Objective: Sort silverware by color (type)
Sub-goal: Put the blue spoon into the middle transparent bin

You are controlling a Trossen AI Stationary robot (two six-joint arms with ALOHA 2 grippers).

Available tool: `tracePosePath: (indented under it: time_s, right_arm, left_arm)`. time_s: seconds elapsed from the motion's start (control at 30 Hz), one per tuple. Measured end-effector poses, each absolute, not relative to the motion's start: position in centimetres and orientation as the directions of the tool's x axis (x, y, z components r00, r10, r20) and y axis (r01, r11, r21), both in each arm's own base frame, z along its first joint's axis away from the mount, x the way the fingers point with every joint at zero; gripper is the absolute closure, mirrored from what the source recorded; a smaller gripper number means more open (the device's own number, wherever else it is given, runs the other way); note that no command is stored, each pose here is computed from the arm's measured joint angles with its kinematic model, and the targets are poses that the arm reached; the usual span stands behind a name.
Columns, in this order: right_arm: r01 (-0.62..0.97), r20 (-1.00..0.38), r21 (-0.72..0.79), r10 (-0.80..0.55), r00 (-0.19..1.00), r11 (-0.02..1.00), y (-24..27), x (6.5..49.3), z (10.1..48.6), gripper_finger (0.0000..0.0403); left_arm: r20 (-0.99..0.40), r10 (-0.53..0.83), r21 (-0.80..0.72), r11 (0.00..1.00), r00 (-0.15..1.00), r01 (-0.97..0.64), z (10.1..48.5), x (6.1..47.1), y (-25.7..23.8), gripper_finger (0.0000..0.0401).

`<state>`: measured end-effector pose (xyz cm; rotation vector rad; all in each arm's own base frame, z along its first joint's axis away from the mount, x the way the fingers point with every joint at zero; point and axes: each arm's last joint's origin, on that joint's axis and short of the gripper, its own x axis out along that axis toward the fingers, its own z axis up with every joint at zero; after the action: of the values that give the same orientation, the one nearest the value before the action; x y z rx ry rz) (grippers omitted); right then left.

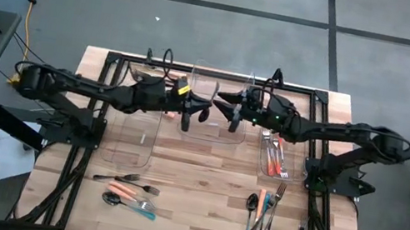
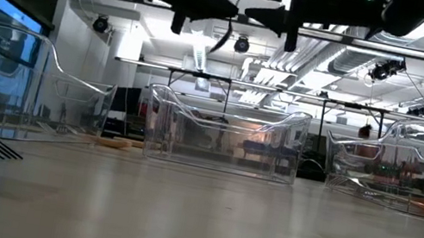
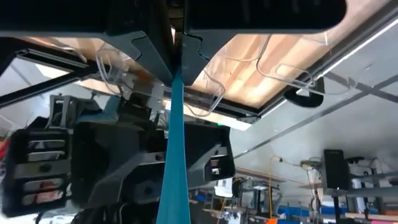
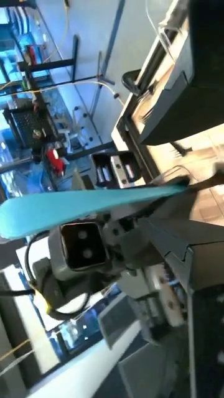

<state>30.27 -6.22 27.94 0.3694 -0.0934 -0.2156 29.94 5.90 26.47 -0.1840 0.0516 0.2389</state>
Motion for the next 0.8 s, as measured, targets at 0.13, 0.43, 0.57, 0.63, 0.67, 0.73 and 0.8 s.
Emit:
tracePosePath:
  time_s: [0.13, 0.43, 0.57, 0.63, 0.67, 0.73, 0.8]
  right_arm:
    - [0.187, 0.054, 0.411, -0.229, 0.972, 0.892, -6.4, 30.8, 27.3, 0.0217]
    - [0.268, 0.034, 0.453, -0.316, 0.948, 0.850, -6.7, 31.0, 26.8, 0.0240]
    - [0.268, 0.025, 0.479, -0.318, 0.948, 0.836, -6.7, 31.0, 26.7, 0.0295]
    - [0.267, 0.025, 0.480, -0.317, 0.948, 0.836, -6.7, 31.0, 26.7, 0.0334]
    - [0.267, 0.025, 0.480, -0.317, 0.948, 0.836, -6.7, 31.0, 26.7, 0.0357]
    - [0.273, 0.024, 0.475, -0.322, 0.946, 0.836, -6.7, 31.0, 26.7, 0.0389]
    - [0.277, 0.024, 0.482, -0.328, 0.944, 0.831, -6.7, 31.0, 26.7, 0.0389]
  left_arm:
    - [-0.090, 0.233, -0.166, 0.955, 0.968, -0.245, 26.0, 31.1, 6.1, 0.0401]
    - [-0.110, 0.264, -0.153, 0.948, 0.958, -0.279, 25.4, 31.7, 6.4, 0.0401]
    - [-0.108, 0.301, -0.125, 0.941, 0.948, -0.313, 25.4, 31.6, 6.6, 0.0401]
    - [-0.109, 0.305, -0.124, 0.940, 0.946, -0.317, 25.4, 31.6, 6.7, 0.0401]
    - [-0.109, 0.307, -0.123, 0.940, 0.945, -0.320, 25.4, 31.6, 6.8, 0.0400]
    - [-0.109, 0.310, -0.124, 0.938, 0.944, -0.323, 25.4, 31.6, 6.8, 0.0400]
    - [-0.107, 0.312, -0.122, 0.938, 0.944, -0.324, 25.5, 31.5, 6.8, 0.0396]
